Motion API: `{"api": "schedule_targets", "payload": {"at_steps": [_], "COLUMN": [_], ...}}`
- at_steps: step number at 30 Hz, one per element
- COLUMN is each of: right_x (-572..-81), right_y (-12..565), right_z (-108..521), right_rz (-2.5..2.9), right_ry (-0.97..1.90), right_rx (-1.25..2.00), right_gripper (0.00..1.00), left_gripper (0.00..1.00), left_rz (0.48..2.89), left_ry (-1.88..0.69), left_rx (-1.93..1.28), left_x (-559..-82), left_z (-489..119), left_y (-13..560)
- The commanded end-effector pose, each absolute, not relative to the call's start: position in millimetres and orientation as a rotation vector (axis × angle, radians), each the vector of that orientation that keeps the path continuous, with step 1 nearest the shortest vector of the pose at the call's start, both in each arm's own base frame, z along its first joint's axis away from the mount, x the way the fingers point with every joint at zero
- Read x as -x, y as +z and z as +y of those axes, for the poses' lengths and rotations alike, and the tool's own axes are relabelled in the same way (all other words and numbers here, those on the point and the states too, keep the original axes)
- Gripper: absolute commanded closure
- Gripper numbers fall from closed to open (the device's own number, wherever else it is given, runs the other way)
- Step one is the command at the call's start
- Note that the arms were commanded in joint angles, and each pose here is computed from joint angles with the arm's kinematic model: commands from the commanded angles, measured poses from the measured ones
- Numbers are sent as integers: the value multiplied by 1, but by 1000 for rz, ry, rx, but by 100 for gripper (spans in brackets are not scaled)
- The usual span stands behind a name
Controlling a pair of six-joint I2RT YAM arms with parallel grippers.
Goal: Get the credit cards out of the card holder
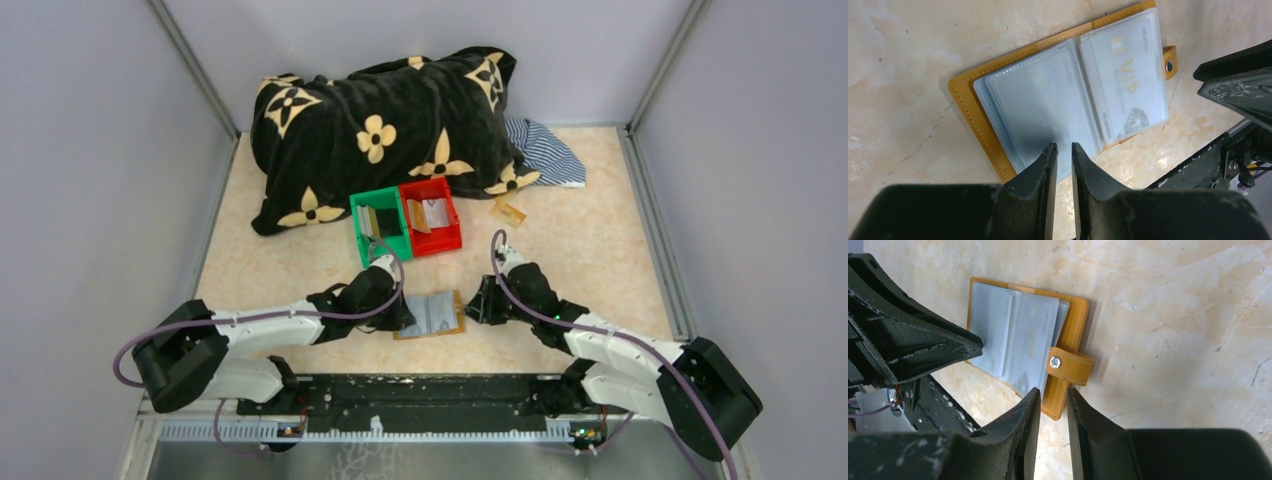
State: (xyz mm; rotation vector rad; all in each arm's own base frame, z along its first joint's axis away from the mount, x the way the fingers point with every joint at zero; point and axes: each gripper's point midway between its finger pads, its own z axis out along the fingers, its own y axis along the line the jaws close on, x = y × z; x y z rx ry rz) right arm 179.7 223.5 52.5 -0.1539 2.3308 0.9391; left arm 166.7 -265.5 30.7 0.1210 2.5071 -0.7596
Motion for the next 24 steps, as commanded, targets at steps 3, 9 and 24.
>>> {"api": "schedule_targets", "payload": {"at_steps": [3,9,24], "right_x": [-170,-165,-171], "right_y": [55,49,68], "right_z": [236,249,278], "right_rz": [2312,2327,2290], "right_ry": [966,998,1050], "right_rx": [185,189,273], "right_gripper": [73,73,73], "left_gripper": [77,77,78], "left_rz": [2579,2580,2602], "left_ry": [-679,-673,-653], "left_rx": [-127,-137,-136], "left_x": [-160,-159,-155], "left_z": [-253,-252,-246], "left_y": [6,4,-6]}}
